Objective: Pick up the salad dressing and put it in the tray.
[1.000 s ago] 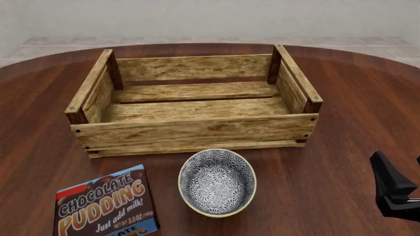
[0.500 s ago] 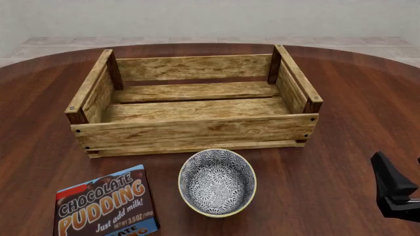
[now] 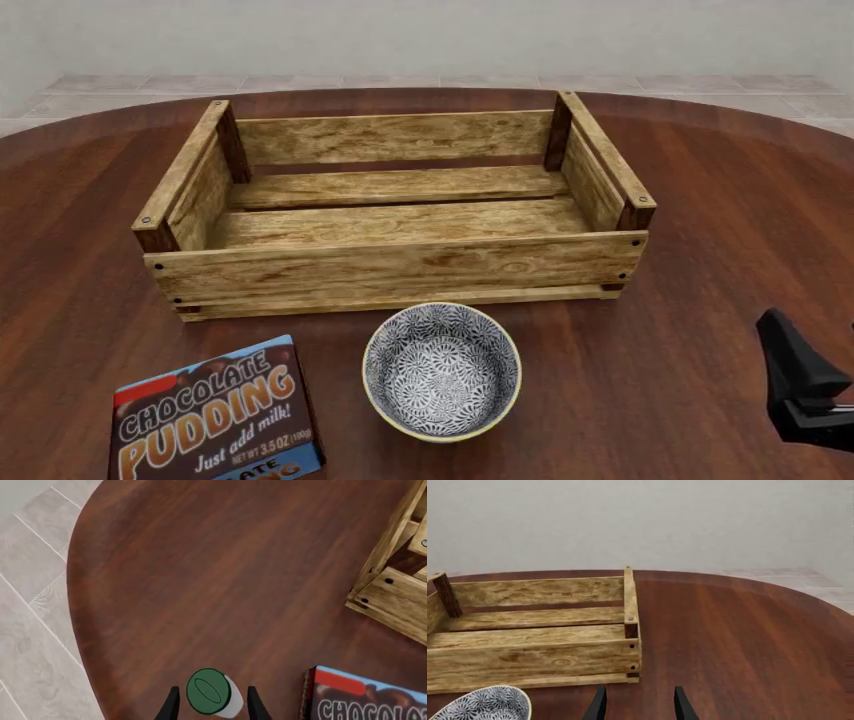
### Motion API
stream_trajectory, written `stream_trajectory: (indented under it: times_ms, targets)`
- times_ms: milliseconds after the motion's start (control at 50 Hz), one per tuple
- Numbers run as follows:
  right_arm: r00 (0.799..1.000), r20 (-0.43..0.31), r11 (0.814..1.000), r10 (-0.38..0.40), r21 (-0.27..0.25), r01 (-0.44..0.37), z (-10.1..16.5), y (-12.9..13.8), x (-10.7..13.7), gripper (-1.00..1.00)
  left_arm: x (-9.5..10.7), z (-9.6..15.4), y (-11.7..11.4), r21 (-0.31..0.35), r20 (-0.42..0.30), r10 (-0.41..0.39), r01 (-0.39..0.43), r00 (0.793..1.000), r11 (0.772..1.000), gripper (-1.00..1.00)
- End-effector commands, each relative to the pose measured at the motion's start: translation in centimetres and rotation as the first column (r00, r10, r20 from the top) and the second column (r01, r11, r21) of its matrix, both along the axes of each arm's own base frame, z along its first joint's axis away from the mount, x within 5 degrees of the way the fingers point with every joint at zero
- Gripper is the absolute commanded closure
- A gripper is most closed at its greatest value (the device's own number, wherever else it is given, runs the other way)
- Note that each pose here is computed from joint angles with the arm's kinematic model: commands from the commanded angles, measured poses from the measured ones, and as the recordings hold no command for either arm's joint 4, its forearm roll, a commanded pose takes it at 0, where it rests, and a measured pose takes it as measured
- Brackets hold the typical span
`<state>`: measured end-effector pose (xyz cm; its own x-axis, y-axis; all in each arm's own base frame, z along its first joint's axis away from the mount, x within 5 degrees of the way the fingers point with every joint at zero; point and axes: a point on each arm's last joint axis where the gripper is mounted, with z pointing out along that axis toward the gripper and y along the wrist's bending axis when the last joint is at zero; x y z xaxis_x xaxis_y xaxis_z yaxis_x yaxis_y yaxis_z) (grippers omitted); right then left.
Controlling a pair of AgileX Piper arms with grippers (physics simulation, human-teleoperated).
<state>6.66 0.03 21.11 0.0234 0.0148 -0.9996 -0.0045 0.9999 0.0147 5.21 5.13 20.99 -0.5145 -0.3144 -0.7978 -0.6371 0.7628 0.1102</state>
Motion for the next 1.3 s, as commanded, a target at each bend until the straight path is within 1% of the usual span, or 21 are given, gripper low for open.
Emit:
stream_trajectory:
  times_ms: [20,220,320,380,400,480,500,540,620,680,720,780,840,880,1040,1060,1120,1180,1220,1240,1300]
  targets:
    - [1.0,-0.001,1.0,-0.006,0.005,0.006,0.0,0.0,-0.1,-1.0,0.1,-1.1,-0.1,-0.036,-0.013,-0.002,0.001,1.0,0.999,-1.0]
    - [1.0,0.0,1.0,-0.007,0.008,0.007,0.0,0.0,-0.1,-1.0,0.4,-1.7,0.2,-0.056,-0.02,0.001,-0.002,1.0,0.998,-1.0]
    - [1.0,0.0,1.0,-0.011,0.01,0.011,0.0,-0.1,0.0,-1.0,0.6,-1.8,0.2,-0.057,-0.024,-0.013,0.011,1.0,0.998,-1.0]
    - [1.0,0.0,1.0,-0.012,0.012,0.012,0.0,-0.1,0.0,-1.0,0.6,-1.9,0.4,-0.054,-0.031,-0.007,0.005,1.0,0.999,-1.0]
    - [1.0,0.0,1.0,-0.013,0.012,0.013,0.0,-0.1,0.0,-1.0,0.7,-1.8,0.6,-0.046,-0.033,-0.002,0.0,0.999,0.999,1.0]
    - [1.0,0.0,1.0,-0.013,0.013,0.013,0.0,-0.1,0.0,-1.0,0.9,-1.7,0.8,-0.037,-0.035,-0.004,0.003,0.999,0.999,1.0]
    - [1.0,-0.001,1.0,-0.013,0.013,0.013,0.0,-0.1,0.0,-1.0,1.0,-1.3,1.2,-0.011,-0.041,0.0,0.0,0.999,1.0,1.0]
    - [1.0,-0.001,1.0,-0.013,0.013,0.013,0.0,-0.1,0.0,-1.0,1.0,-1.2,1.2,-0.01,-0.036,-0.004,0.004,0.999,1.0,1.0]
    - [1.0,-0.001,1.0,-0.012,0.014,0.012,0.0,-0.1,0.0,-1.0,1.4,-0.1,1.7,0.018,-0.022,0.004,-0.003,1.0,1.0,1.0]
    - [1.0,0.001,1.0,-0.012,0.014,0.012,0.0,-0.1,0.0,-1.0,1.8,0.7,2.1,0.023,-0.006,0.006,-0.006,1.0,1.0,1.0]
    - [1.0,0.001,1.0,-0.012,0.014,0.012,0.0,-0.1,0.1,-1.0,2.0,1.2,2.4,0.039,-0.005,0.007,-0.007,1.0,0.999,1.0]
    - [1.0,0.002,1.0,-0.014,0.015,0.014,0.0,-0.1,0.1,-1.0,2.3,2.2,2.8,0.055,0.019,0.014,-0.015,1.0,0.998,1.0]
    - [1.0,0.002,1.0,-0.014,0.017,0.014,0.0,-0.1,0.1,-1.0,2.6,2.8,3.0,0.06,0.028,0.012,-0.013,1.0,0.998,1.0]
    - [1.0,0.003,1.0,-0.015,0.019,0.014,0.0,-0.1,0.0,-1.0,3.0,3.8,3.3,0.076,0.047,0.008,-0.011,0.999,0.997,1.0]
    - [1.0,0.006,1.0,-0.015,0.022,0.015,0.0,-0.1,0.0,-1.0,3.7,6.0,3.3,0.105,0.093,-0.034,0.024,0.995,0.994,1.0]
    - [1.0,0.006,1.0,-0.015,0.023,0.015,0.1,-0.1,0.0,-1.0,3.8,6.6,3.2,0.115,0.106,-0.045,0.033,0.993,0.993,1.0]
    - [1.0,0.007,1.0,-0.016,0.023,0.015,0.1,-0.1,-0.1,-1.0,4.0,7.1,2.8,0.113,0.126,-0.063,0.049,0.99,0.992,1.0]
    - [1.0,0.007,1.0,-0.016,0.024,0.016,0.1,-0.1,-0.1,-1.0,4.1,7.8,2.7,0.129,0.134,-0.085,0.068,0.987,0.989,1.0]
    - [1.0,0.008,1.0,-0.015,0.024,0.015,0.0,-0.1,-0.1,-1.0,4.3,8.1,2.6,0.131,0.142,-0.098,0.08,0.985,0.988,1.0]
    - [1.0,0.008,1.0,-0.014,0.024,0.014,0.0,-0.1,-0.1,-1.0,4.3,8.4,2.3,0.135,0.149,-0.12,0.1,0.982,0.986,1.0]
    - [1.0,0.008,1.0,-0.016,0.026,0.016,0.0,-0.1,-0.1,-1.0,4.6,8.7,2.2,0.136,0.152,-0.137,0.117,0.979,0.984,1.0]
